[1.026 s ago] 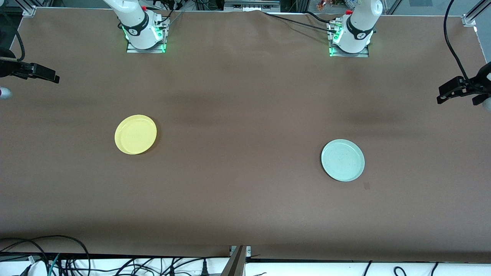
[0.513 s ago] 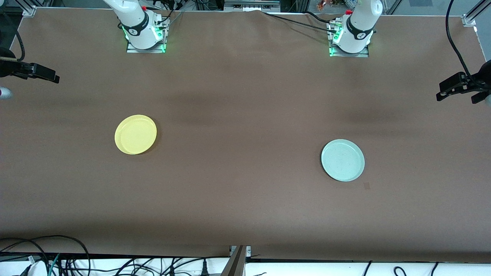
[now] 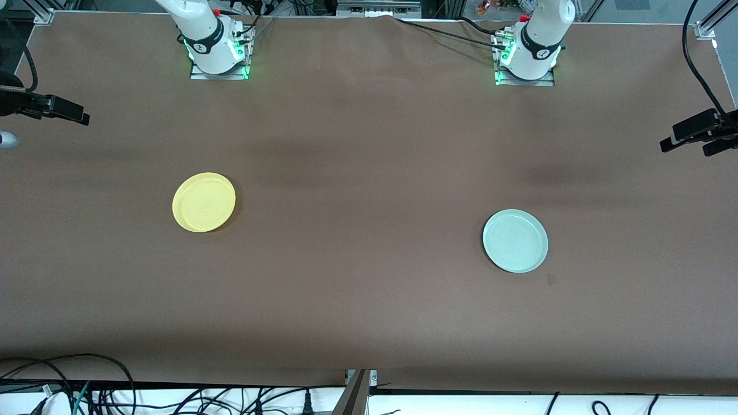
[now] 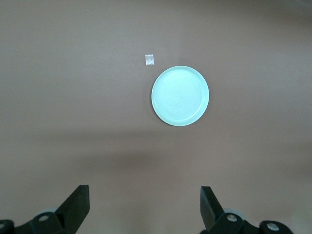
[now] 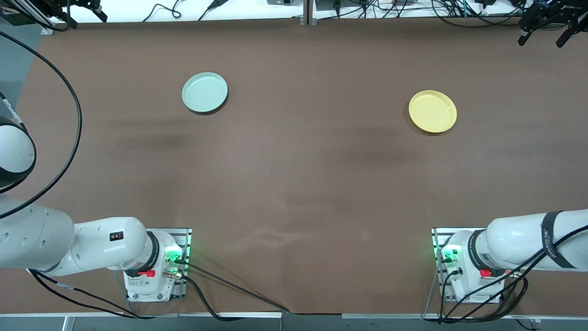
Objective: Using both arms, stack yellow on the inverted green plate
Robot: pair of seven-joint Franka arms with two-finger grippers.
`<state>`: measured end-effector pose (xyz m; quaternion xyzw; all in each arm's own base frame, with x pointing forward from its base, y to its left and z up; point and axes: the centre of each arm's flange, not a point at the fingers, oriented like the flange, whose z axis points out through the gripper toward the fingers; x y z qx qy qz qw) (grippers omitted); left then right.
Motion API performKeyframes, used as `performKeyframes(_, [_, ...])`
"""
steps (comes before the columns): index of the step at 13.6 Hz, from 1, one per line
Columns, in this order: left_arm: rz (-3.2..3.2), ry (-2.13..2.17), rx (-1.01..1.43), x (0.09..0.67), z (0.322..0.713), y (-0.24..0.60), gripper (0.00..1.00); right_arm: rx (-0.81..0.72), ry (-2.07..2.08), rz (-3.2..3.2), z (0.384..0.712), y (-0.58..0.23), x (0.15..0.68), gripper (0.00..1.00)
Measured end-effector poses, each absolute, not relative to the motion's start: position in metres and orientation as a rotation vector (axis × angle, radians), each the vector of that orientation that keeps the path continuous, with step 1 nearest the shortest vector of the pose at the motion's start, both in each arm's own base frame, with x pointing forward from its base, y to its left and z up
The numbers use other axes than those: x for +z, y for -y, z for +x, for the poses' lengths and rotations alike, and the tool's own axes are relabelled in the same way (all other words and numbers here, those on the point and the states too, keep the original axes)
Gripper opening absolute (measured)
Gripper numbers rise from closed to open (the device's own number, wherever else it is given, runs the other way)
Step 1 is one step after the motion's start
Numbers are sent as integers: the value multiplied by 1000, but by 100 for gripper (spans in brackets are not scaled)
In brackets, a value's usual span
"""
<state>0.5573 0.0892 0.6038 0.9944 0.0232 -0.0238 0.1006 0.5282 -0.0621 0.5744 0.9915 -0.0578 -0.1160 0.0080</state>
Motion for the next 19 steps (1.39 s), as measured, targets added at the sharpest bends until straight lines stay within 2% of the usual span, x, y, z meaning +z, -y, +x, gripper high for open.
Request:
performKeyframes(3, [2938, -55, -70, 605, 559, -84, 100, -363, 181, 3099, 528, 62, 574, 100])
performKeyframes(7, [3023, -29, -158, 575, 572, -88, 100, -363, 181, 3099, 528, 62, 574, 100])
performKeyframes(11, [3150, 115, -203, 569, 580, -55, 100, -363, 181, 3099, 528, 62, 574, 100])
performKeyframes(16, [3146, 101, -284, 562, 576, -40, 100, -363, 181, 3099, 528, 62, 574, 100])
performKeyframes(19, [3143, 47, -347, 537, 570, -29, 100, -363, 178, 3099, 528, 61, 574, 100])
